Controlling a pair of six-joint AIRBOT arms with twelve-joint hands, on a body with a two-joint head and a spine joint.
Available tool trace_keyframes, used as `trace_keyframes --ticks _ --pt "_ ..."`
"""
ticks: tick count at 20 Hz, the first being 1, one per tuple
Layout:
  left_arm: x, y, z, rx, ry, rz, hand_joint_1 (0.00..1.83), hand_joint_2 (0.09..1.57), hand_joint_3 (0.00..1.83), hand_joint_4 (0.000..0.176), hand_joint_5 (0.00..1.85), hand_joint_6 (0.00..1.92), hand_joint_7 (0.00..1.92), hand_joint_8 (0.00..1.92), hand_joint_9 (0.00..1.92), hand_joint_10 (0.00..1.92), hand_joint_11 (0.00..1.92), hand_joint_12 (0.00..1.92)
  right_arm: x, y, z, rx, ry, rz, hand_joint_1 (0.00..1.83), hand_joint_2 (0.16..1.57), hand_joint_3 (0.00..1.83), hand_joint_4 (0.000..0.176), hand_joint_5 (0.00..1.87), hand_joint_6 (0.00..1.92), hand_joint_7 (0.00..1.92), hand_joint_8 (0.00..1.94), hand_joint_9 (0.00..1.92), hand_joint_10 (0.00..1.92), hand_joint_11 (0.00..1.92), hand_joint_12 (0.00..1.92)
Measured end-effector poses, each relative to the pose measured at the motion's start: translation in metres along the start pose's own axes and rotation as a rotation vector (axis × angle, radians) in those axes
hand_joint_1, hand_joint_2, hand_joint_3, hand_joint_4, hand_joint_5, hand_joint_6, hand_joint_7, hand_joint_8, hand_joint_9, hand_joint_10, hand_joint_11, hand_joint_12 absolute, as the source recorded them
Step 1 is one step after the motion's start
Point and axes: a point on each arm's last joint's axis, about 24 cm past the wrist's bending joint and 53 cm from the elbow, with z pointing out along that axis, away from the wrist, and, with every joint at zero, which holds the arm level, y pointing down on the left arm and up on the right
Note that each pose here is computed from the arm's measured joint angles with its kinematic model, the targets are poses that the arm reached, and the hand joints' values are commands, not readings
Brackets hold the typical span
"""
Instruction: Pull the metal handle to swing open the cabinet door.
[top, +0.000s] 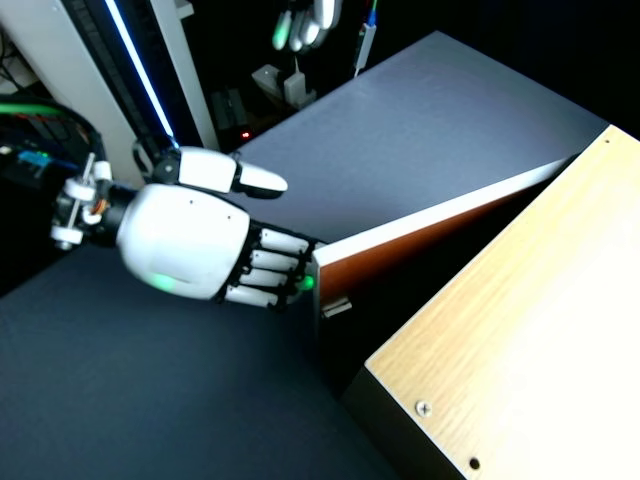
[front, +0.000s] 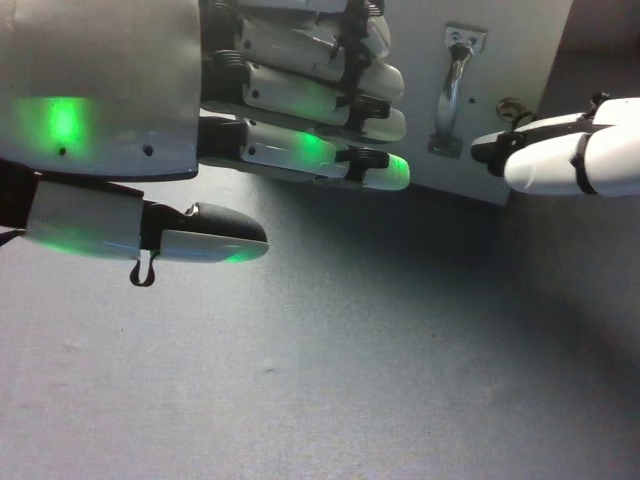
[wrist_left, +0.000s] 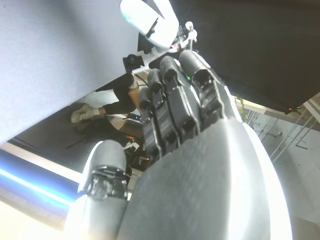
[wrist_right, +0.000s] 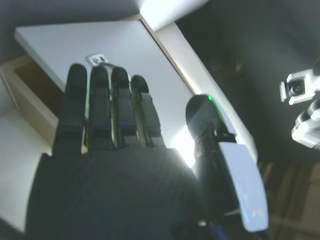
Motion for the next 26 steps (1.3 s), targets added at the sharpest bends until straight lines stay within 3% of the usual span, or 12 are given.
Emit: trace_keyframes --ticks 9,14,17,22,26 --pt "0.0 0.0 0.0 0.0 0.0 -0.001 0.0 1.57 0.06 0.0 0.42 0.0 0.44 0.0 0.4 0.0 0.01 0.9 -0.016 -0.008 -0.014 0.006 0.0 -0.262 0.0 1.55 0.0 0.0 0.23 0.0 0.25 0.0 0.22 0.0 0.0 0.64" --pt "0.0 0.0 0.0 0.001 0.0 -0.001 0.0 1.57 0.05 0.0 0.42 0.0 0.44 0.0 0.4 0.0 0.0 0.89 -0.05 -0.012 -0.023 0.018 -0.059 -0.291 0.0 1.56 0.0 0.0 0.22 0.0 0.24 0.0 0.22 0.0 0.0 0.62" --pt "0.0 0.0 0.0 0.0 0.0 0.0 0.0 1.57 0.05 0.0 0.42 0.0 0.44 0.0 0.4 0.0 0.01 0.9 -0.07 -0.02 -0.026 0.051 -0.089 -0.356 0.0 1.56 0.0 0.0 0.22 0.0 0.24 0.0 0.22 0.0 0.0 0.62" --pt "0.0 0.0 0.0 0.0 0.0 -0.001 0.0 1.57 0.05 0.0 0.43 0.01 0.44 0.0 0.4 0.0 0.01 0.9 -0.087 -0.018 -0.029 0.044 -0.111 -0.392 0.0 1.56 0.0 0.0 0.22 0.0 0.25 0.0 0.22 0.0 0.0 0.62" --pt "0.0 0.0 0.0 0.0 0.0 0.0 0.0 1.57 0.05 0.0 0.42 0.0 0.44 0.0 0.4 0.0 0.01 0.89 -0.097 -0.02 -0.027 0.051 -0.132 -0.37 0.0 1.56 0.0 0.0 0.21 0.0 0.23 0.0 0.21 0.0 0.0 0.59"
